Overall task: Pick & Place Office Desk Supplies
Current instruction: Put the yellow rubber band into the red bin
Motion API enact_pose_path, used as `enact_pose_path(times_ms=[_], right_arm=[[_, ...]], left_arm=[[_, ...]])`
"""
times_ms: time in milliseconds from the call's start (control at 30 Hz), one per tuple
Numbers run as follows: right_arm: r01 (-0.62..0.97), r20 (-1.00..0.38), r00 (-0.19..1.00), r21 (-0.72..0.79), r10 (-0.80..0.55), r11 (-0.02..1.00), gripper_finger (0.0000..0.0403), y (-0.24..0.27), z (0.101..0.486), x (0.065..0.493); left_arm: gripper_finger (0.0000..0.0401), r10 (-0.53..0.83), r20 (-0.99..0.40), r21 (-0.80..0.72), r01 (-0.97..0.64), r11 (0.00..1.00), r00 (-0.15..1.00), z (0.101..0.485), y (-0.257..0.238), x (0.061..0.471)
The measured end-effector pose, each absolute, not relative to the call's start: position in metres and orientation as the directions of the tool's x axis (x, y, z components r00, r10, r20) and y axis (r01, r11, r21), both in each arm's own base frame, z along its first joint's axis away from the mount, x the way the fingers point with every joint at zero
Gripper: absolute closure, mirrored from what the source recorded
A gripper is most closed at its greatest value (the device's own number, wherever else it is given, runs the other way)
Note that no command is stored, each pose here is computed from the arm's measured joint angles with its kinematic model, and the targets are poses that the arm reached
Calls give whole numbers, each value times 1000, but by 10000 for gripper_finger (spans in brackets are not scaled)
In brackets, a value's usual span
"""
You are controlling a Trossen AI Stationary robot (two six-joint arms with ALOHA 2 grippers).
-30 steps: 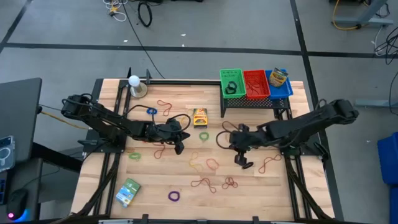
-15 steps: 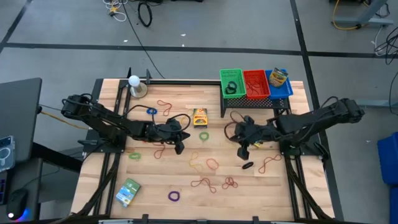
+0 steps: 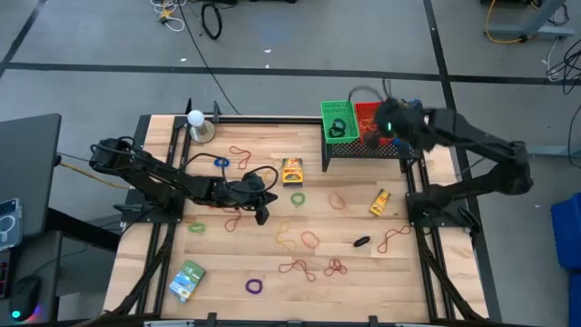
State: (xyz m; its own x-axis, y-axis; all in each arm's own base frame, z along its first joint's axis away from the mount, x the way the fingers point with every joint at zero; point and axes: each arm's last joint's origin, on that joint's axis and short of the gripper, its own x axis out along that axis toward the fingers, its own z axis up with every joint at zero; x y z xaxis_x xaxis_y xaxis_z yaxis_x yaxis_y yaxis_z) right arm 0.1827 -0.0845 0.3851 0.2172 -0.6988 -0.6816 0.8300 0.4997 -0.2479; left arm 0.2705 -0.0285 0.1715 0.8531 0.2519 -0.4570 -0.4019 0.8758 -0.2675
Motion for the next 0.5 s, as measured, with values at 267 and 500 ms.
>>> enact_pose_path(times_ms=[267, 500], right_arm=[[881, -785, 74, -238, -616, 410, 400, -153, 342, 179], [887, -808, 48, -236, -588, 397, 337, -161, 334, 180]], left_arm=[[389, 251, -450, -274, -400, 874, 857, 172, -29, 271], [389, 251, -450, -274, -400, 875, 857, 172, -29, 271]])
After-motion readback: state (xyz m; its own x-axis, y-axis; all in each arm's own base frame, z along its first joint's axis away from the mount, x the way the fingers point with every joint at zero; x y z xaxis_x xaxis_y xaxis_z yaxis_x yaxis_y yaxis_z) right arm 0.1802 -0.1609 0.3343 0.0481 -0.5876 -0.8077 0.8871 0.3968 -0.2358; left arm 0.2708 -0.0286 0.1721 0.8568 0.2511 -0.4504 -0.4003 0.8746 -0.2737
